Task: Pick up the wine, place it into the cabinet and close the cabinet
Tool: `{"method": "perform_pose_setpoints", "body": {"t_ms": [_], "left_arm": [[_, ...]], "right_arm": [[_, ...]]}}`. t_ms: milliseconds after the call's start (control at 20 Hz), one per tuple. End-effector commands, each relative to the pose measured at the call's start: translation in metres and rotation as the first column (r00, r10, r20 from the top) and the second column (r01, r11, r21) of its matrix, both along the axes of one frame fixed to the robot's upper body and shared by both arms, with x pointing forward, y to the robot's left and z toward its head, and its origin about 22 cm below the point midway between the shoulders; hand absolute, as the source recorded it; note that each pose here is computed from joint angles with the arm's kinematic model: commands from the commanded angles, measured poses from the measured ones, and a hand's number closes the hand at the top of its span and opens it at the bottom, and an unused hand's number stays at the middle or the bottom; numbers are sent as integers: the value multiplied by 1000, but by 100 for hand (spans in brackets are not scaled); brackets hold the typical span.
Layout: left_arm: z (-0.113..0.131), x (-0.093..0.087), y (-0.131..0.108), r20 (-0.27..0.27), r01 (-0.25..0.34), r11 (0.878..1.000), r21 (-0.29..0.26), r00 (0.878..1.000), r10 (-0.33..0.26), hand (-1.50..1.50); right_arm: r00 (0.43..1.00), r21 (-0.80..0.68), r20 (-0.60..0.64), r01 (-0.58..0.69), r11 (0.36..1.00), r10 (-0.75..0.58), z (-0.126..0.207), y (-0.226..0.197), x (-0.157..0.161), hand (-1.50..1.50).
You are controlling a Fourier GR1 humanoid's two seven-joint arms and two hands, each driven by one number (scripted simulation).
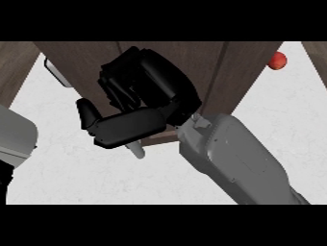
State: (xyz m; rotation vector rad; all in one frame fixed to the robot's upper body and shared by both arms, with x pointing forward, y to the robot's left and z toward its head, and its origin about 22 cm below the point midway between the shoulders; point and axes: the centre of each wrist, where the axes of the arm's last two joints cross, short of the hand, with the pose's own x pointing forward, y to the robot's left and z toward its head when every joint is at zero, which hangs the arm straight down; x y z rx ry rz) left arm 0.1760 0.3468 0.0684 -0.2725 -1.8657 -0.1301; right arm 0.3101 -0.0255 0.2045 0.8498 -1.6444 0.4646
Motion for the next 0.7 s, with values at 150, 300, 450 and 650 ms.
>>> {"method": "perform_pose_setpoints", "body": {"t_ms": [150,300,450,650], "left_arm": [[13,5,-3,2,-10,1000,-2,1000,10,150],[-3,10,-2,10,-19,1000,6,1000,19,150],[2,14,-13,6,-8,1000,9,1000,8,150],[-1,3,-5,-8,-4,1000,14,1000,4,150]], "right_arm": [[986,-38,-64,154,987,-157,-34,-38,48,150],[985,-37,-52,163,986,-165,-50,-38,56,150],[983,-43,-42,175,984,-177,-35,-52,75,150],[979,-78,-28,198,977,-201,-41,-72,84,150]]}}
